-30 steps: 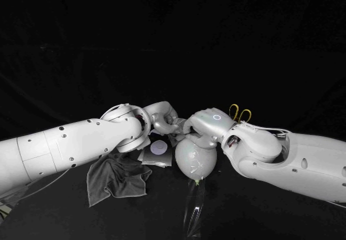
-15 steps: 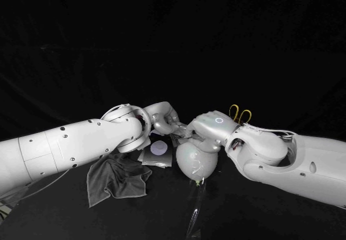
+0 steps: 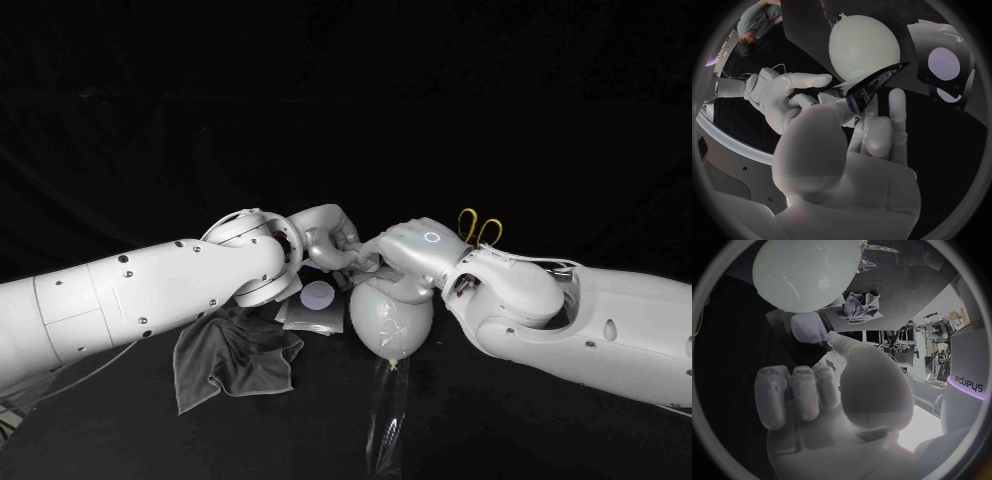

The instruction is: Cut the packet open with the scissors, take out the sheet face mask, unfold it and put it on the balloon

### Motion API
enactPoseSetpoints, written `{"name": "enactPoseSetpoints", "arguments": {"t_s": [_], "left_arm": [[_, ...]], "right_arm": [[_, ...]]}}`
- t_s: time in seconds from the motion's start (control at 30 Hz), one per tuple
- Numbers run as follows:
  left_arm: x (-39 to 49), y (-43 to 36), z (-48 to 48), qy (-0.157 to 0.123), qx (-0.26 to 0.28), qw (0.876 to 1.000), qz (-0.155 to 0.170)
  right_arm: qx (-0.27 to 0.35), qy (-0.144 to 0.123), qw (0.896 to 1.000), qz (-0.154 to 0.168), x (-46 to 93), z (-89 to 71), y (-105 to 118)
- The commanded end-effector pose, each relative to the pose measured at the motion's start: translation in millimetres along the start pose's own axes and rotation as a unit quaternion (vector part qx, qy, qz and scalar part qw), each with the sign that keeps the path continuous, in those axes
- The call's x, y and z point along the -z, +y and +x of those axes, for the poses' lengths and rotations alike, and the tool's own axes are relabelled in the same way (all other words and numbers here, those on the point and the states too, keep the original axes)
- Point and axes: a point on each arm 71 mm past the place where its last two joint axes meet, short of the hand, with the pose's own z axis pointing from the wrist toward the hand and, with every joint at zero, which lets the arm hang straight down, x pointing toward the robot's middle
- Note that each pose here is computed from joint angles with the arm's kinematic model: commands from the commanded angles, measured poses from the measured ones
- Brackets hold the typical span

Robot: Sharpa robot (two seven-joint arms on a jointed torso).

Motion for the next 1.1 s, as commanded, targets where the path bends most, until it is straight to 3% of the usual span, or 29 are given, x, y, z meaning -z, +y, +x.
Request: {"name": "enactPoseSetpoints", "arguments": {"t_s": [0.03,0.2,0.5,0.93,1.1], "left_arm": [[-0.2,-3.4,0.1,-0.003,0.000,1.000,0.004],[-0.2,-3.7,0.0,-0.005,0.001,1.000,0.003],[-0.1,-4.9,0.2,-0.007,0.001,1.000,0.004],[-0.3,-11.8,4.2,0.002,0.000,1.000,0.012],[-0.5,-13.6,5.2,0.003,0.000,1.000,0.014]], "right_arm": [[0.013,0.030,0.999,0.009,-1.7,5.2,-1.4],[0.023,0.056,0.998,0.019,-3.4,10.3,-3.5],[0.035,0.077,0.996,0.041,-4.9,14.7,-7.6],[0.041,0.066,0.995,0.063,-11.6,15.0,-5.5],[0.043,0.074,0.994,0.064,-13.2,16.7,-3.9]]}}
